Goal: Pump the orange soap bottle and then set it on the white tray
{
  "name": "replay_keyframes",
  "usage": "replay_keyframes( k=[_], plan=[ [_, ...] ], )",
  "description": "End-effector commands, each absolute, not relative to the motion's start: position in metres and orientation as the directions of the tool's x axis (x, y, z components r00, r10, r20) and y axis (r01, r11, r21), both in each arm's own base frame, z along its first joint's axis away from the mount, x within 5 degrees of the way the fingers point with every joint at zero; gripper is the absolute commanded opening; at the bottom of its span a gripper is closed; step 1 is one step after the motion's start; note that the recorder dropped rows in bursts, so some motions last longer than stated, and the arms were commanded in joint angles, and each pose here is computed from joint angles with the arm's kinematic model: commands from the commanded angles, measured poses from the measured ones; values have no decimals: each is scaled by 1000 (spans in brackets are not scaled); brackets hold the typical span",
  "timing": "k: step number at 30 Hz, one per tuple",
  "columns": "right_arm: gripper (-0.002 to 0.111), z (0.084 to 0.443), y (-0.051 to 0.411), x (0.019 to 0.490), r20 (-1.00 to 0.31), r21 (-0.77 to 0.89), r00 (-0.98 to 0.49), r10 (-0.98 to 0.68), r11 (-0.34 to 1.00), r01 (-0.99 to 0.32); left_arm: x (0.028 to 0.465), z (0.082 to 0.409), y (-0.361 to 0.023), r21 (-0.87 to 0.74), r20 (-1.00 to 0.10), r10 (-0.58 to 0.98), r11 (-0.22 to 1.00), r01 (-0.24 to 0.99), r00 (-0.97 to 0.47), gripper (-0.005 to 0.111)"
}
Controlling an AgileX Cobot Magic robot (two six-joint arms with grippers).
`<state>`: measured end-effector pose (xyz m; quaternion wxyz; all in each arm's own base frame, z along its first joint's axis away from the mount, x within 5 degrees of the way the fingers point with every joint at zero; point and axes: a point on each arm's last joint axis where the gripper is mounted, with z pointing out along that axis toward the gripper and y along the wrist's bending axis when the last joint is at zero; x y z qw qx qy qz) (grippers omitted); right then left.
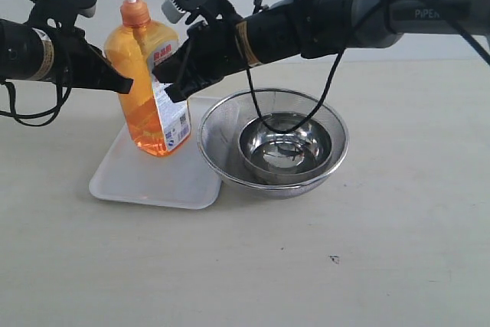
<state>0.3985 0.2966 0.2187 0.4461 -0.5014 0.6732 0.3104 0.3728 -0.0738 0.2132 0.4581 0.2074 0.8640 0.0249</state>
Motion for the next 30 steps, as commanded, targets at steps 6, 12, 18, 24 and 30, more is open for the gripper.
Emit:
replay_keyframes(
  k=[6, 12, 18, 24, 30],
  plan=[
    [0, 235, 278, 414, -917, -81, -97, -386, 419, -904, 371, 215, -82, 183, -792, 373, 900, 396, -483, 5],
    [0, 235, 276, 416, -916, -91, -98, -389, 440, -893, 371, 215, -84, 148, -797, 350, 904, 402, -492, 5],
    [0, 235, 276, 416, -916, -91, -98, -389, 440, -893, 371, 215, -83, 151, -798, 345, 908, 390, -495, 5],
    [0, 237, 272, 418, -917, -94, -98, -387, 450, -888, 364, 229, -72, 219, -809, 346, 928, 302, -476, 5],
    [0, 243, 271, 417, -920, -104, -91, -382, 460, -882, 347, 252, -66, 268, -828, 369, 922, 279, -423, 5]
  ],
)
